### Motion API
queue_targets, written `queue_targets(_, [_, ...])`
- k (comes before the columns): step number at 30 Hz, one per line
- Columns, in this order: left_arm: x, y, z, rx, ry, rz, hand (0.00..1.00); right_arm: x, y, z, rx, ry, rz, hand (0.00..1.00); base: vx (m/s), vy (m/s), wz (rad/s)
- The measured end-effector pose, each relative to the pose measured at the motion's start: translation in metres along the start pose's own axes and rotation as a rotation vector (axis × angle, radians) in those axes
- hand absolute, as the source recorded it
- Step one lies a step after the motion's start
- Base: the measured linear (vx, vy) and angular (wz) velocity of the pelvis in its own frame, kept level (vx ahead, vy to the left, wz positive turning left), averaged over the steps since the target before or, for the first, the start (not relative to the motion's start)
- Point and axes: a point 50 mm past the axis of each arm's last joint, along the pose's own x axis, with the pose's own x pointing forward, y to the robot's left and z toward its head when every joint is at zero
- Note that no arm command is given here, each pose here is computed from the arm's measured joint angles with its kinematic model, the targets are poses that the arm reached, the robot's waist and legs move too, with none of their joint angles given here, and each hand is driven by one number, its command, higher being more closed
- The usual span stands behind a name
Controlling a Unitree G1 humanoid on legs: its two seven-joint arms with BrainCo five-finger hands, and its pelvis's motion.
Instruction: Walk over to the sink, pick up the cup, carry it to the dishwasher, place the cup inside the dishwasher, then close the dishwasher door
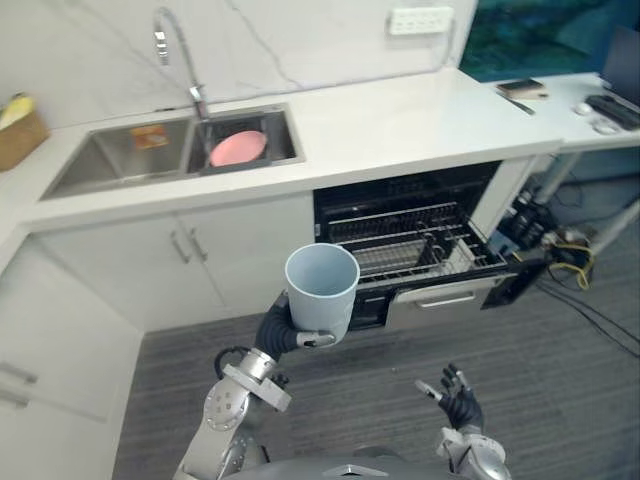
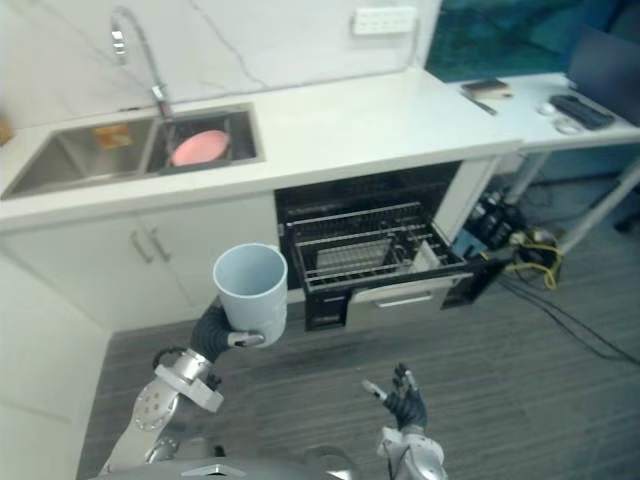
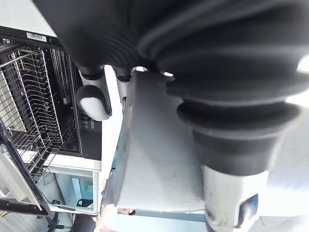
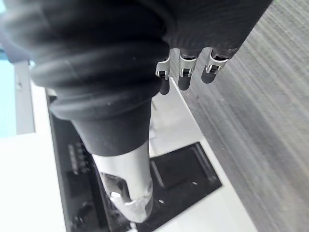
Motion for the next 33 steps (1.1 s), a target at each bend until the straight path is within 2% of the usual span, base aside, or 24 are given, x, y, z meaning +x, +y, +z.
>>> queue_targets(5, [-0.006,0.002,-0.001,-0.002,-0.001,0.024,1.00,0.001,-0.002,0.012,0.050,-0.093,-0.031,0.00,0.39,0.256,-0.86])
queue_targets(8, [-0.013,0.009,-0.002,0.025,0.020,0.049,1.00,-0.002,0.009,0.003,0.112,-0.075,-0.064,0.00,0.29,0.302,-1.02])
queue_targets(11, [-0.008,0.010,0.002,0.051,0.012,0.010,1.00,-0.008,-0.009,0.013,0.196,-0.129,-0.269,0.00,0.13,0.304,-0.67])
queue_targets(13, [-0.003,0.009,0.005,0.061,0.004,-0.024,1.00,-0.022,-0.027,0.030,0.289,-0.246,-0.413,0.00,0.03,0.259,-0.44])
queue_targets(16, [-0.003,0.002,0.008,0.066,0.010,-0.069,1.00,-0.036,-0.028,0.053,0.324,-0.391,-0.418,0.00,0.02,0.183,-0.65])
queue_targets(19, [0.000,-0.002,0.014,0.070,0.001,-0.081,1.00,-0.035,-0.017,0.069,0.317,-0.470,-0.309,0.00,0.01,0.140,-0.88])
queue_targets(21, [0.004,0.009,0.025,0.114,-0.041,-0.005,1.00,-0.025,0.017,0.097,0.325,-0.569,-0.101,0.00,0.08,0.019,-0.98])
queue_targets(24, [0.017,0.024,0.040,0.175,-0.093,0.067,1.00,-0.012,0.052,0.132,0.321,-0.676,0.105,0.00,0.13,-0.124,-0.58])
queue_targets(25, [0.020,0.025,0.043,0.178,-0.108,0.074,1.00,-0.011,0.055,0.138,0.313,-0.695,0.129,0.00,0.07,-0.125,-0.14])
queue_targets(29, [0.027,0.024,0.050,0.217,-0.158,0.134,1.00,-0.009,0.081,0.153,0.279,-0.699,0.355,0.00,0.03,-0.076,-0.01])
queue_targets(30, [0.028,0.023,0.050,0.242,-0.169,0.157,1.00,-0.013,0.094,0.156,0.252,-0.688,0.473,0.00,0.00,0.000,0.00])
queue_targets(33, [0.031,0.022,0.053,0.315,-0.193,0.192,1.00,-0.019,0.112,0.157,0.216,-0.669,0.629,0.00,-0.03,0.008,0.01])
